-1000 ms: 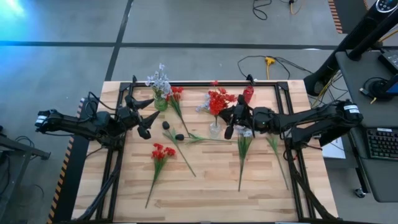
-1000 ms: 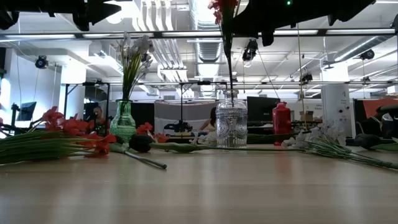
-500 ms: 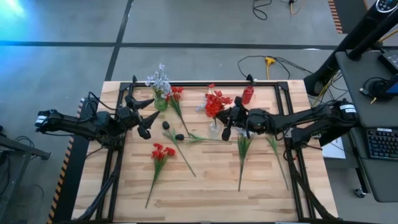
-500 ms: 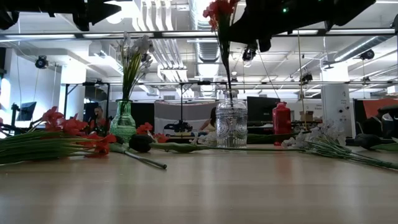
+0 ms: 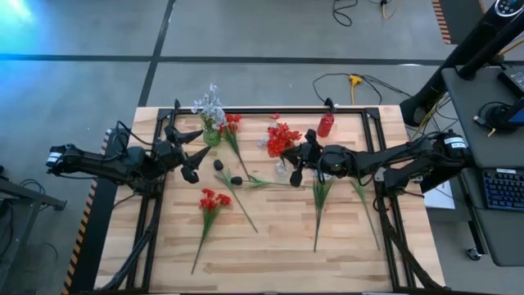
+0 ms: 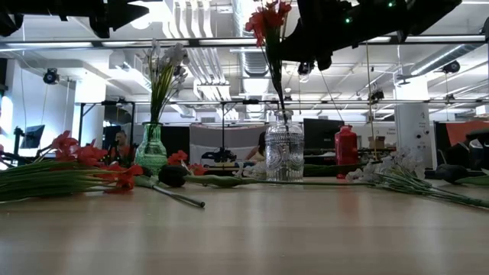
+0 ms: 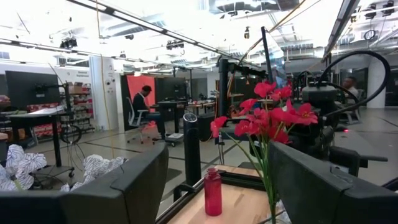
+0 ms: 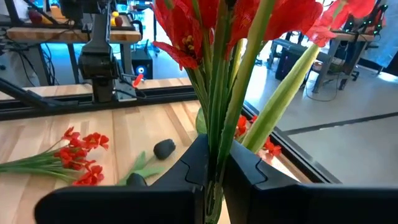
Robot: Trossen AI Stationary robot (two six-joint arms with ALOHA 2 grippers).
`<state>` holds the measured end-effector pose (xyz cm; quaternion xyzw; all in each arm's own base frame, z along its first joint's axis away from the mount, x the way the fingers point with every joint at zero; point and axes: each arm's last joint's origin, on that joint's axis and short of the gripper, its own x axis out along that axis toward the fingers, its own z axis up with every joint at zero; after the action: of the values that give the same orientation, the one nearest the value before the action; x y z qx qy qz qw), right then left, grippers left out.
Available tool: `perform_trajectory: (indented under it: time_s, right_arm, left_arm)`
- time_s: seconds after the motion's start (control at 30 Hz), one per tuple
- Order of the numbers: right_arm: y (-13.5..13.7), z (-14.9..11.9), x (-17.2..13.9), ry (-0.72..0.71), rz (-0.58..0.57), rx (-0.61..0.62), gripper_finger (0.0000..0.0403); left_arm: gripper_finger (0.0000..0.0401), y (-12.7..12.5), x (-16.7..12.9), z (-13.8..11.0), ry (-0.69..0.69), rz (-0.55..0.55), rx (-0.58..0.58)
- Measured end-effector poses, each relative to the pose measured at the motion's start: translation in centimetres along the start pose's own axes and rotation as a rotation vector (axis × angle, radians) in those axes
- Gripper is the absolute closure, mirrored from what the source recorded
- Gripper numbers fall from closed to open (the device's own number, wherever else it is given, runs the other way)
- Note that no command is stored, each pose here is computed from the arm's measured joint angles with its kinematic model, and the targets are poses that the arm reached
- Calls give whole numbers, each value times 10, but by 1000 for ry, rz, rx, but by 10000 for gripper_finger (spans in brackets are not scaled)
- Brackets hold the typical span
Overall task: Sort flowers into vase by color
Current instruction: Put the right red flower into the transparent vase
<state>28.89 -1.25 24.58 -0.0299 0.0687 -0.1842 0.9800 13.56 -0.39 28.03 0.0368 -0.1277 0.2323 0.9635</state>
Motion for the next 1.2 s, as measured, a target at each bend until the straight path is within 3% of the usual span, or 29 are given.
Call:
perform_trajectory:
  time_s: [0.23,1.2]
  right_arm:
    - [0,-1,1,5,0,13,362]
    - [0,-8,0,78,-2,77,213]
  left_arm:
    - [145,0,0,0,0,0,0]
    - [145,0,0,0,4,-1,2]
